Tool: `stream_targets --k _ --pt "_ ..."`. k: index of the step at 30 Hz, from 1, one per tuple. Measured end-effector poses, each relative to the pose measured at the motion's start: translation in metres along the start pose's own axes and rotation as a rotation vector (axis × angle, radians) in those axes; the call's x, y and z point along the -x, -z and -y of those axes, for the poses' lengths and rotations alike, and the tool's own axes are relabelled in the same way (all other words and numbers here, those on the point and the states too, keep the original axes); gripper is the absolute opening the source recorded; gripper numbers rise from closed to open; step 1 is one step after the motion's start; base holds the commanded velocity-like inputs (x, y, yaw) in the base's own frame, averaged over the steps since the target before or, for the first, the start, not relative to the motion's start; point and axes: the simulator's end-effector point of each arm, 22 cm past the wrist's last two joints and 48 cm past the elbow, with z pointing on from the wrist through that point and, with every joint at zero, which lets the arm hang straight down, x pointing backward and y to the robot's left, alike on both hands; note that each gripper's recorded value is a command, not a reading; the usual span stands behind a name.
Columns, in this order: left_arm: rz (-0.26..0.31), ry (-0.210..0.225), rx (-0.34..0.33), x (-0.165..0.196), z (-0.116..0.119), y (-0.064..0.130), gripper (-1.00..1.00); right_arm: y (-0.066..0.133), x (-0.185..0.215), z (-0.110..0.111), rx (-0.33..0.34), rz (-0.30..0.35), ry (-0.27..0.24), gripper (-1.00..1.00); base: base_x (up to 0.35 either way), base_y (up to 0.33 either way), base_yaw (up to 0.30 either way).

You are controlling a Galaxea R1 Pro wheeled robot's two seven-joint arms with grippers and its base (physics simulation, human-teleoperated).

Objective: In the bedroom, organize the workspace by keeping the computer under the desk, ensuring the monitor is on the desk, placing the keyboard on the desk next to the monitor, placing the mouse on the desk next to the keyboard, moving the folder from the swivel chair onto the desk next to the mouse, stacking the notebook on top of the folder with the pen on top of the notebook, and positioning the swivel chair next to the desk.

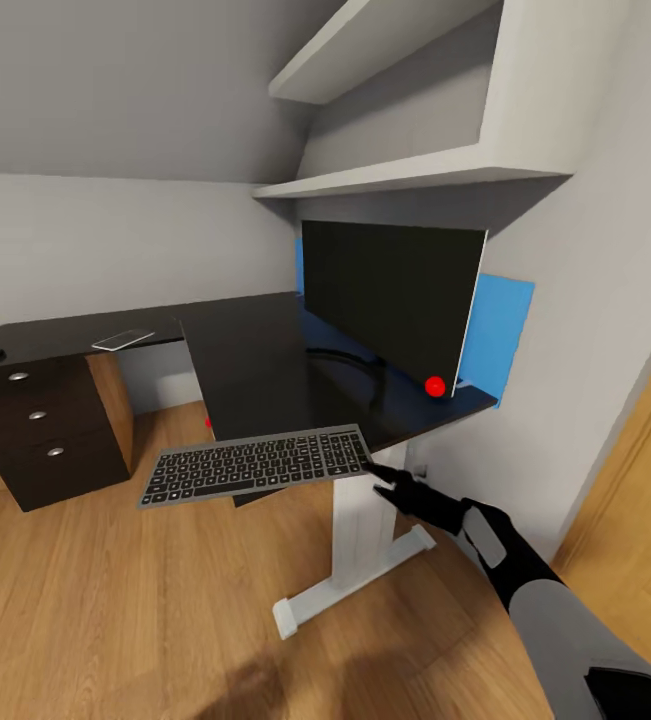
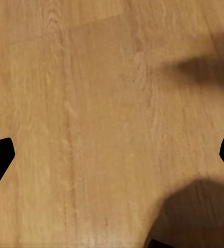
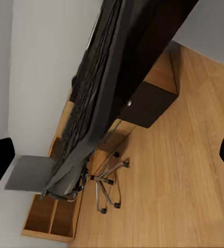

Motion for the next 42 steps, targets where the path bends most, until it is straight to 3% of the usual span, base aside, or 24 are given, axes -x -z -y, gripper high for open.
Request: stream_targets --k 5,25,29,42 --pt "0.0 0.0 0.0 0.0 0.0 0.0 1.0 -0.001 0.004 0.004 -0.01 0.032 0.027 1.0 0.048 0.0 0.0" --pt "0.0 0.0 0.0 0.0 0.0 0.0 1.0 -0.008 -0.008 0.012 -0.033 0.022 -0.001 1.0 0.056 0.0 0.0" --pt "0.0 0.0 0.001 0.002 0.0 0.001 1.0 -0.028 -0.029 -0.002 0.002 -0.001 -0.039 1.0 0.0 0.0 0.0" --pt "0.0 0.0 0.002 0.011 -0.002 0.01 1.0 -0.03 -0.024 -0.014 0.005 -0.004 -0.043 1.0 0.0 0.0 0.0"
